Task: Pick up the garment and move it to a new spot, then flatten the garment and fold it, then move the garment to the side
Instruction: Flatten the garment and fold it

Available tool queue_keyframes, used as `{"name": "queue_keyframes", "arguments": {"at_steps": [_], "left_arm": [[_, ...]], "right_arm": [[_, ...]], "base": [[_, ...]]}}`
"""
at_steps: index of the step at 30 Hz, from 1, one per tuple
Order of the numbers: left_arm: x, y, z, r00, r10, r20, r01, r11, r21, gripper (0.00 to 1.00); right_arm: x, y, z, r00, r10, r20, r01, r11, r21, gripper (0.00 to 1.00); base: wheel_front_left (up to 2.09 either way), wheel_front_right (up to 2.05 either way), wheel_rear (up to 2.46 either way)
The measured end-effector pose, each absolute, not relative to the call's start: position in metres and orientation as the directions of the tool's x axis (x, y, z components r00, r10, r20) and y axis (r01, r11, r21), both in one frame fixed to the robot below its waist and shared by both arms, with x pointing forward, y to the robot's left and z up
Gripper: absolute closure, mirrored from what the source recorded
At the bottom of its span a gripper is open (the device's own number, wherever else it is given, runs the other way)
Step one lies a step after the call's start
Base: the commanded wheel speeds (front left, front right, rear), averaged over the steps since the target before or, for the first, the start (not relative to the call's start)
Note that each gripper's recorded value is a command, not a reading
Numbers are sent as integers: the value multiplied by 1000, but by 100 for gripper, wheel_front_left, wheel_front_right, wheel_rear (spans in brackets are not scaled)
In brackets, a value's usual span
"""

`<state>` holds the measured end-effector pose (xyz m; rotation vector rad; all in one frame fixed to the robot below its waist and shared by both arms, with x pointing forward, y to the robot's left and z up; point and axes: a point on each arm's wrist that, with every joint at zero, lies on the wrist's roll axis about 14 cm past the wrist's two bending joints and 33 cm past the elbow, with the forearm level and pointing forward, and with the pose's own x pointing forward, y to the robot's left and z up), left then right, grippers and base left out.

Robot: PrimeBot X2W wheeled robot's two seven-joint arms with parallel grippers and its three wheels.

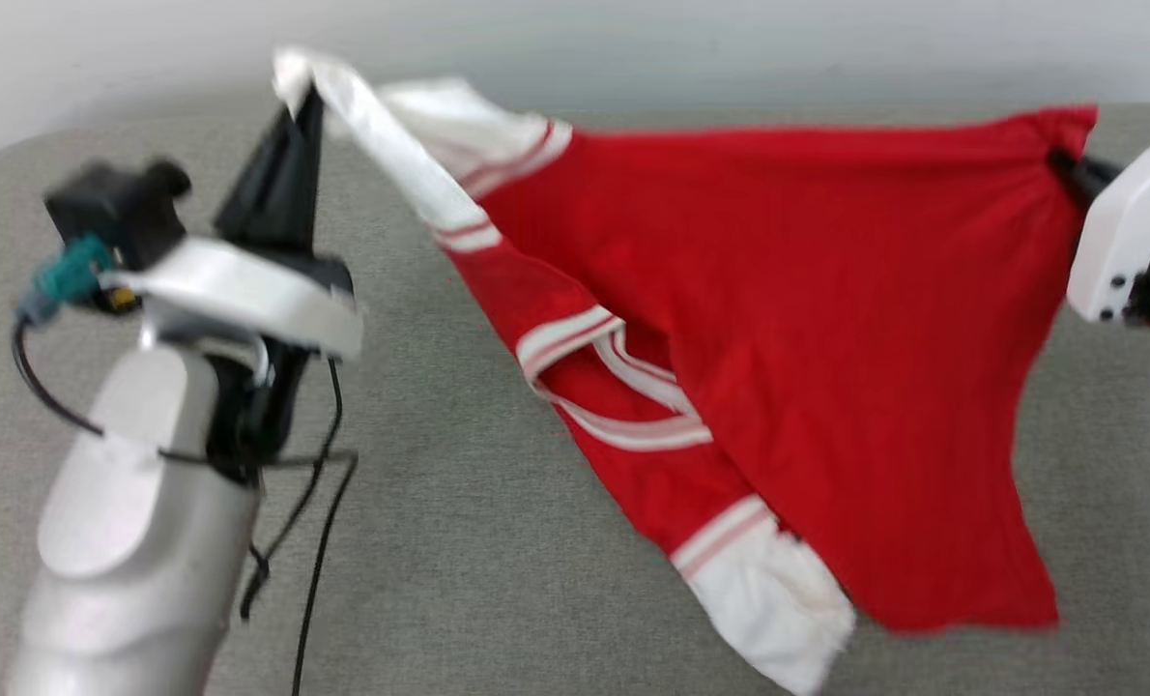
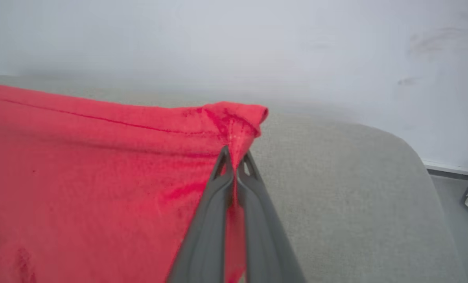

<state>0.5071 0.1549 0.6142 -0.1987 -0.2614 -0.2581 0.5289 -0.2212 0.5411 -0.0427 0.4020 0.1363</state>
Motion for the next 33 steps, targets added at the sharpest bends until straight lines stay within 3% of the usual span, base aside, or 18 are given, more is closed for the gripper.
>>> {"name": "queue_keyframes", "arguments": {"at_steps": [9, 19, 24, 33], "left_arm": [[572, 160, 685, 903, -214, 372, 268, 958, -99, 100], [638, 168, 739, 881, -184, 436, 223, 974, -39, 100], [670, 174, 731, 895, -159, 418, 198, 979, -52, 100], [716, 173, 626, 961, -147, 235, 179, 976, -122, 100]], "right_arm": [[576, -239, 616, 988, 40, -151, -49, 997, -56, 100], [626, -250, 688, 996, -15, 83, 21, 997, -76, 100], [650, -247, 689, 993, -15, 114, 24, 997, -78, 100], [688, -235, 597, 999, 7, -39, -10, 998, -67, 100]], "base": [[0, 0, 0], [0, 0, 0], [0, 0, 0], [0, 0, 0]]}}
